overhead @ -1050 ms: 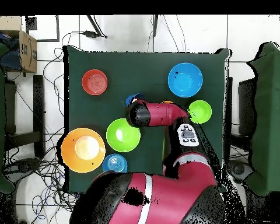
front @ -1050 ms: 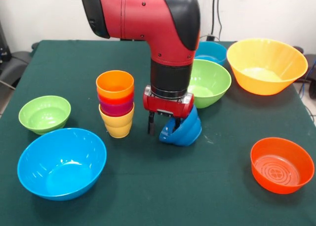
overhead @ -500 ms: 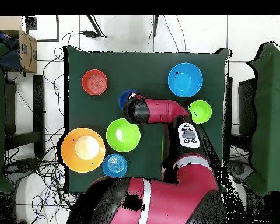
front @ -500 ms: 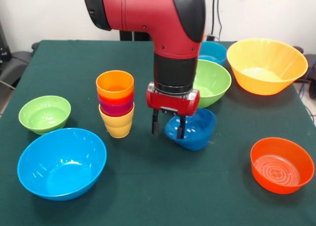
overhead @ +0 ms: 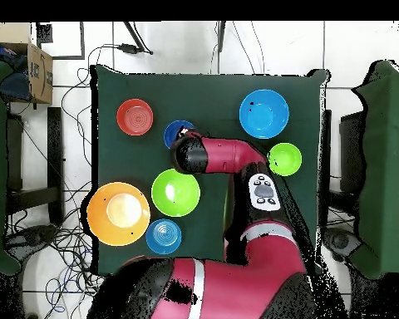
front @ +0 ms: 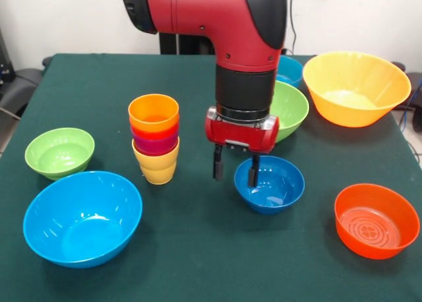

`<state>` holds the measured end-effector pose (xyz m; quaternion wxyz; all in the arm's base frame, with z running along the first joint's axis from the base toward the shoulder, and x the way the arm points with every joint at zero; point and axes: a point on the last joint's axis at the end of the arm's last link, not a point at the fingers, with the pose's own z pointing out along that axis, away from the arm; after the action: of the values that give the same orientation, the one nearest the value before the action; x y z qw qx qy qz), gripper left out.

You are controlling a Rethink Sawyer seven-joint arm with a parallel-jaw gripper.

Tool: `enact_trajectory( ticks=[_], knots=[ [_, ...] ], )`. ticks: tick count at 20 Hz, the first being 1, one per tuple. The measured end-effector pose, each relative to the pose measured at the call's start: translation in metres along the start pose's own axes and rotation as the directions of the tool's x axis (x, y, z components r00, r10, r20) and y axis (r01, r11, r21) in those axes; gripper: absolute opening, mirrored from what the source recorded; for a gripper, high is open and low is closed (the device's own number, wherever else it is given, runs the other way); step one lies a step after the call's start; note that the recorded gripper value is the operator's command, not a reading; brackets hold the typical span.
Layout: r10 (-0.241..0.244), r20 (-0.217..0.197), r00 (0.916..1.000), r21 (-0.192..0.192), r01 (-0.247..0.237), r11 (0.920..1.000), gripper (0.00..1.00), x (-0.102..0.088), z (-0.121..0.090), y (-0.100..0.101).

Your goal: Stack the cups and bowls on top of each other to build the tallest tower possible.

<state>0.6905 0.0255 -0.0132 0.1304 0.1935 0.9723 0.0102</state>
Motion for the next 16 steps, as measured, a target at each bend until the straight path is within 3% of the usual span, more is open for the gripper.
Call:
enact_trajectory(
  ticks=[7, 14, 15, 16],
  knots=[
    [-0.021, -0.017, 0.9996, -0.001, 0.021, 0.9998, 1.0, 0.014, 0.007, 0.012],
    [-0.069, -0.046, 0.9966, 0.041, 0.071, 0.9967, 1.0, 0.042, 0.019, 0.016],
    [-0.078, -0.054, 0.9954, 0.05, 0.081, 0.9954, 0.0, 0.049, 0.023, 0.016],
    [-0.078, -0.049, 0.9957, 0.05, 0.081, 0.9955, 0.0, 0.048, 0.022, 0.016]
  ],
)
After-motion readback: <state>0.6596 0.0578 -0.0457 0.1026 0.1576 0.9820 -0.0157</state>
